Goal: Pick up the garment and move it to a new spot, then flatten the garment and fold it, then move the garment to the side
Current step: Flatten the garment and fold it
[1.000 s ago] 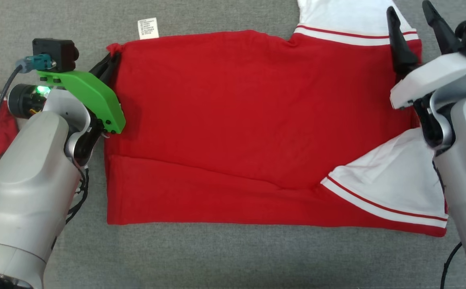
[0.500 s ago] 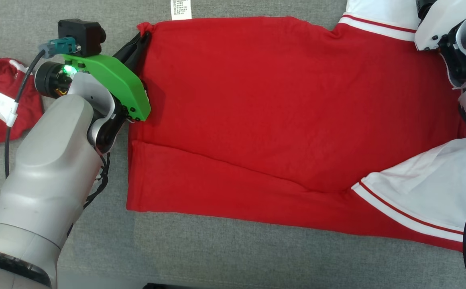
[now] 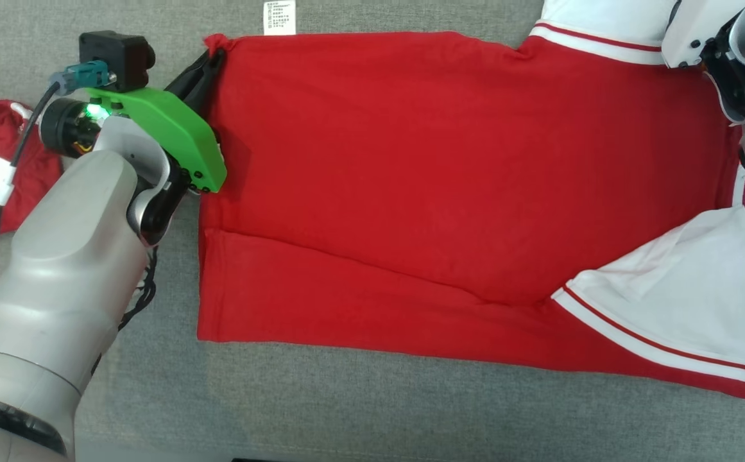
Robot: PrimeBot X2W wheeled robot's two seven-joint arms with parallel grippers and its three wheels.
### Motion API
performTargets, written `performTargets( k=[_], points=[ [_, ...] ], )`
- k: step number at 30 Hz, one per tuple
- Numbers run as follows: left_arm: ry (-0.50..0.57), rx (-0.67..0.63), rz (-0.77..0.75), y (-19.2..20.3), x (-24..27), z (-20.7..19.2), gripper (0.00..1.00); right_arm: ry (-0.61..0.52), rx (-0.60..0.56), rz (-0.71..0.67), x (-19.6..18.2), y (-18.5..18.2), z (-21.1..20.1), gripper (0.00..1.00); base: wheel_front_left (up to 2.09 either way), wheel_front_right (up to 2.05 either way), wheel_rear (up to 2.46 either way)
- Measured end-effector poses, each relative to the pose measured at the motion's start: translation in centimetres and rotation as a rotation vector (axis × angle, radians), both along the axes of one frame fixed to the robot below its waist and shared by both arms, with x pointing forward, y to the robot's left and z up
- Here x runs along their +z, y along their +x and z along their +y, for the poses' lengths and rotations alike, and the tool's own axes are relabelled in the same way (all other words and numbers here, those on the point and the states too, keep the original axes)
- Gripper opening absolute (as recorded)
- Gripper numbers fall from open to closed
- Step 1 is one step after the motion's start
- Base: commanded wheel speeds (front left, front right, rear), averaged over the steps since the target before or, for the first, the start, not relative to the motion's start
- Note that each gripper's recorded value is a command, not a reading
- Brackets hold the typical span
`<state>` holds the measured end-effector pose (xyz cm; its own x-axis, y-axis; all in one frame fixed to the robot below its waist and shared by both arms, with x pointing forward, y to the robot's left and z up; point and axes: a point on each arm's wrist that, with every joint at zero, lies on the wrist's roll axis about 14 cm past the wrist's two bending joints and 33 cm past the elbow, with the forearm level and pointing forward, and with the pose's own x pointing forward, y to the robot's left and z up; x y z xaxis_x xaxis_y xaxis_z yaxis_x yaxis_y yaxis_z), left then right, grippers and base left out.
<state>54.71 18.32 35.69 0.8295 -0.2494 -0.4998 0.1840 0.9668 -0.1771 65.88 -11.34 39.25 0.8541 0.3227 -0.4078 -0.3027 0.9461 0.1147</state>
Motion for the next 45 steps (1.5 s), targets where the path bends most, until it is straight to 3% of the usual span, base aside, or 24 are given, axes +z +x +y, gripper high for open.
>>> performTargets(
  k=[8,16,24,38,39,40,41,42,45],
  points=[
    [0.015,0.011,-0.112,0.8,3.5,0.8,0.00,0.056,0.008,-0.166,5.1,-1.6,-1.1,0.00,0.00,0.00,0.00],
    [0.004,0.001,-0.223,0.4,6.4,0.3,0.00,0.127,0.005,-0.261,7.9,-5.8,-2.8,0.00,0.00,0.00,0.00],
    [-0.035,0.007,-0.243,-2.4,6.0,-0.8,0.00,0.222,-0.002,-0.210,5.9,-12.5,-3.6,0.00,0.00,0.00,0.00],
    [-0.060,0.077,-0.250,-9.5,5.3,-1.0,0.00,0.362,-0.130,-0.100,2.6,-21.7,-4.9,0.00,0.00,0.00,0.00],
    [-0.064,0.082,-0.233,-10.2,4.9,-1.0,0.00,0.372,-0.138,-0.091,2.4,-22.2,-4.9,0.15,0.00,0.00,0.00],
    [-0.074,0.092,-0.215,-10.8,4.5,-1.0,0.18,0.378,-0.142,-0.082,2.3,-22.8,-4.8,0.37,0.00,0.00,0.00],
    [-0.074,0.101,-0.206,-11.2,4.3,-0.8,0.46,0.379,-0.144,-0.076,2.1,-23.3,-4.8,0.62,0.00,0.00,0.00],
    [-0.070,0.106,-0.199,-11.5,4.1,-0.7,1.00,0.376,-0.150,-0.071,2.0,-23.9,-4.9,1.00,0.00,0.00,0.00],
    [-0.066,0.142,-0.199,-12.2,4.3,-0.2,1.00,0.360,-0.155,-0.090,2.3,-24.9,-5.1,1.00,0.00,0.00,0.00]
  ],
)
